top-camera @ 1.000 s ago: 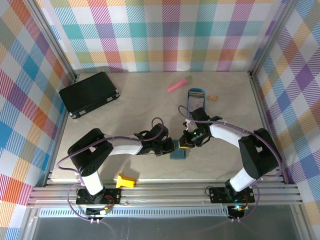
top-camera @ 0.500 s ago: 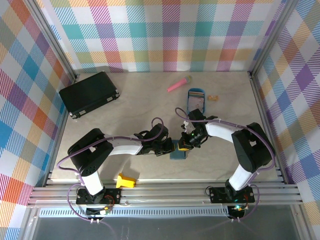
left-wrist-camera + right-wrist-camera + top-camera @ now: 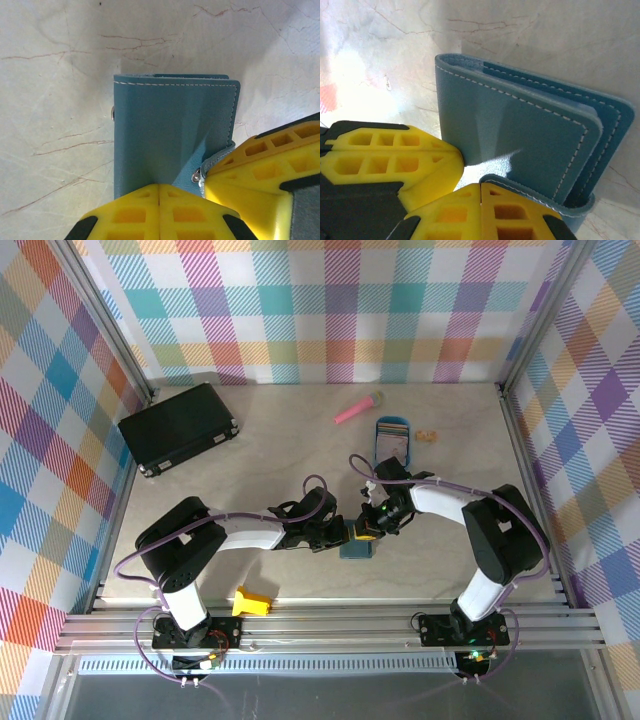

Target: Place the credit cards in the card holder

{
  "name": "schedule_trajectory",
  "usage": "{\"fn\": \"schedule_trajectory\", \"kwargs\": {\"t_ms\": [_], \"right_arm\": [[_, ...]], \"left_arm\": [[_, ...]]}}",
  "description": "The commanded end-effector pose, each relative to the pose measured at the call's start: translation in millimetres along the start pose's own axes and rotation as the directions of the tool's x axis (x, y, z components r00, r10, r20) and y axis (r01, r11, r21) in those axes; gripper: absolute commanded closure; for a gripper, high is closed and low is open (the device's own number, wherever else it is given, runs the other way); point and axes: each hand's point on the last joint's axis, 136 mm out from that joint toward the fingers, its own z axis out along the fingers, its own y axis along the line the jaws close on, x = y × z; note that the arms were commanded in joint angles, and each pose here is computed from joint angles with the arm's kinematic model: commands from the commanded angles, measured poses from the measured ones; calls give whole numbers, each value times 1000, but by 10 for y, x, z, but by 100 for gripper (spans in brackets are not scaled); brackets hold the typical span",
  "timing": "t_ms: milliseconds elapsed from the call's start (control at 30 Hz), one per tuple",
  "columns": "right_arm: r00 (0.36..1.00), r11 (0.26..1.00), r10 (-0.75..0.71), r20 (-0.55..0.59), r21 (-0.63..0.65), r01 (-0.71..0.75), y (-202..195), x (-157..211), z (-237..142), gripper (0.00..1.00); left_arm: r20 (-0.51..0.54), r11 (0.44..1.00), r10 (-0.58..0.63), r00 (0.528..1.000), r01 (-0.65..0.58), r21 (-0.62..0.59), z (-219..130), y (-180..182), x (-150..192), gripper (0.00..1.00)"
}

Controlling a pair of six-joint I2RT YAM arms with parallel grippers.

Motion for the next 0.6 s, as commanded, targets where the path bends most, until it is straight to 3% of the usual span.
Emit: {"fn": "schedule_trajectory", "kwargs": {"t_ms": [0,567], "right_arm": [[1000,1000,21,-20,-21,-21,26,-2,59,100],[995,991,85,-54,107,-79,-337,130,207,100]], "left_arm": [[-26,999,-30,999,29,-43,75,191,76,93],[-26,999,-35,999,34,-41,92,192,73,93]]}}
